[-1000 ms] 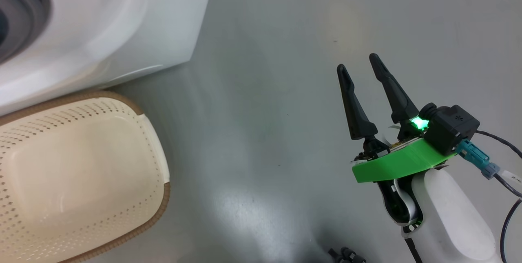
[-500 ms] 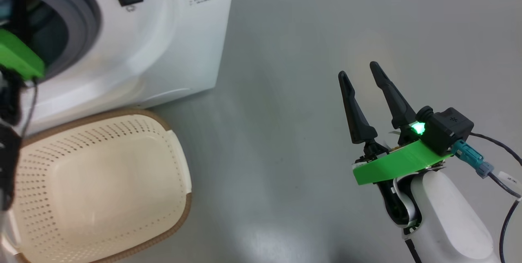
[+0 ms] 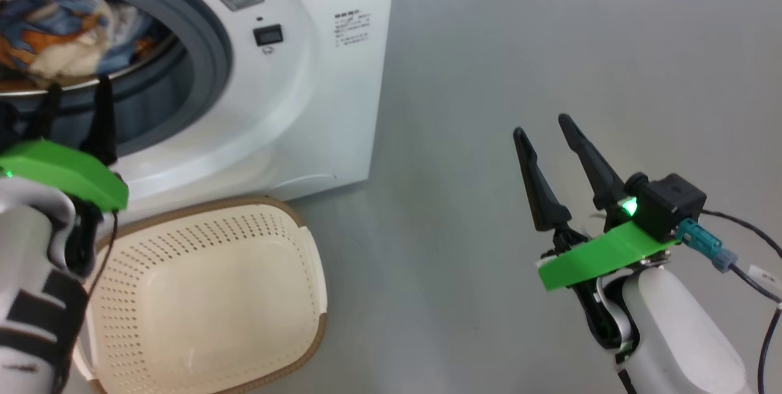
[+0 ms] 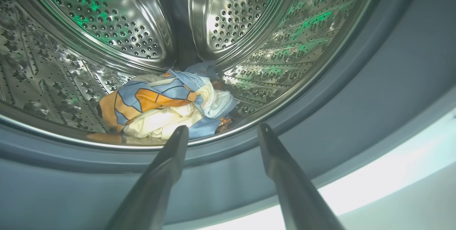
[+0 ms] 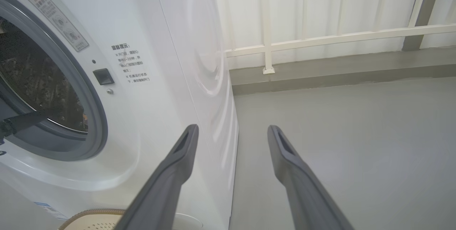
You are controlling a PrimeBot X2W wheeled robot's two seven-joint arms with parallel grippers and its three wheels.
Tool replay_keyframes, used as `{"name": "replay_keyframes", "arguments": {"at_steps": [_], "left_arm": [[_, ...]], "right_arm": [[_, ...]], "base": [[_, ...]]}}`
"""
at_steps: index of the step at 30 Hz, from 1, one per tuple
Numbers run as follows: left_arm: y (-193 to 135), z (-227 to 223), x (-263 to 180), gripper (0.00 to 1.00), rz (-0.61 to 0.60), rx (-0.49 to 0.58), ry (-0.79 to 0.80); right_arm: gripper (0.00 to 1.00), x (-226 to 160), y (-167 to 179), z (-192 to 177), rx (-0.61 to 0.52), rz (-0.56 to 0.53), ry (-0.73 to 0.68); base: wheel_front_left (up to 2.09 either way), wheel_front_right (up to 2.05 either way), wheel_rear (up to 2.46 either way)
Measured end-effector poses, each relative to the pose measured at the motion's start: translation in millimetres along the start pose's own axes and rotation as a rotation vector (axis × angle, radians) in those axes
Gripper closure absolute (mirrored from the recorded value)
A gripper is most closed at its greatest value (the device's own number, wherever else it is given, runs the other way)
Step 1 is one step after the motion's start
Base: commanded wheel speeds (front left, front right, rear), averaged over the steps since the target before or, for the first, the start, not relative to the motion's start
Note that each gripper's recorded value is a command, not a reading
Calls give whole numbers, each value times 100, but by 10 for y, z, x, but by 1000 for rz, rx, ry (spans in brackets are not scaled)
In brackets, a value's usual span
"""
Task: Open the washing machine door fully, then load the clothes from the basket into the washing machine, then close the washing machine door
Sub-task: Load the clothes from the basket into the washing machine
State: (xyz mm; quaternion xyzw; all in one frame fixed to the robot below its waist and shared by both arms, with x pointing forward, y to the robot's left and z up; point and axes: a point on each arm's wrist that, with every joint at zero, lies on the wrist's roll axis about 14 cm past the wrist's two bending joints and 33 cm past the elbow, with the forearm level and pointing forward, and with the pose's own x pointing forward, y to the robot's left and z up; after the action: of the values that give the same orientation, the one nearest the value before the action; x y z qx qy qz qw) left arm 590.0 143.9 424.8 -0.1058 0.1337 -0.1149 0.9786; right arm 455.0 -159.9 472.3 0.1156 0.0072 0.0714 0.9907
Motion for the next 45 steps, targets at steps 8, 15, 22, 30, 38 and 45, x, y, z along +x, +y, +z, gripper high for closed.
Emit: {"name": "replay_keyframes", "arguments": {"at_steps": [8, 15, 22, 30, 38, 45], "left_arm": [[-58, 148, -504, 0, -2, -39, -90], [-54, 200, -869, 0, 16, 2, -139], [-43, 229, -1241, 0, 53, -3, -191], [-47, 196, -1584, 0, 96, -15, -235], [-49, 159, -1794, 0, 133, -19, -261], [-82, 122, -1878, 0, 140, -41, -270]], "right_arm": [[0, -146, 138, 113, 8, 34, -18], [0, -166, 236, 270, -3, 69, -54], [0, -289, 307, 347, 5, 85, -70], [0, -359, 335, 477, 5, 97, -100], [0, -417, 360, 496, 6, 106, -104], [0, -446, 357, 521, -4, 109, -108]], "base": [[0, 0, 0], [0, 0, 0], [0, 0, 0], [0, 0, 0], [0, 0, 0], [0, 0, 0]]}}
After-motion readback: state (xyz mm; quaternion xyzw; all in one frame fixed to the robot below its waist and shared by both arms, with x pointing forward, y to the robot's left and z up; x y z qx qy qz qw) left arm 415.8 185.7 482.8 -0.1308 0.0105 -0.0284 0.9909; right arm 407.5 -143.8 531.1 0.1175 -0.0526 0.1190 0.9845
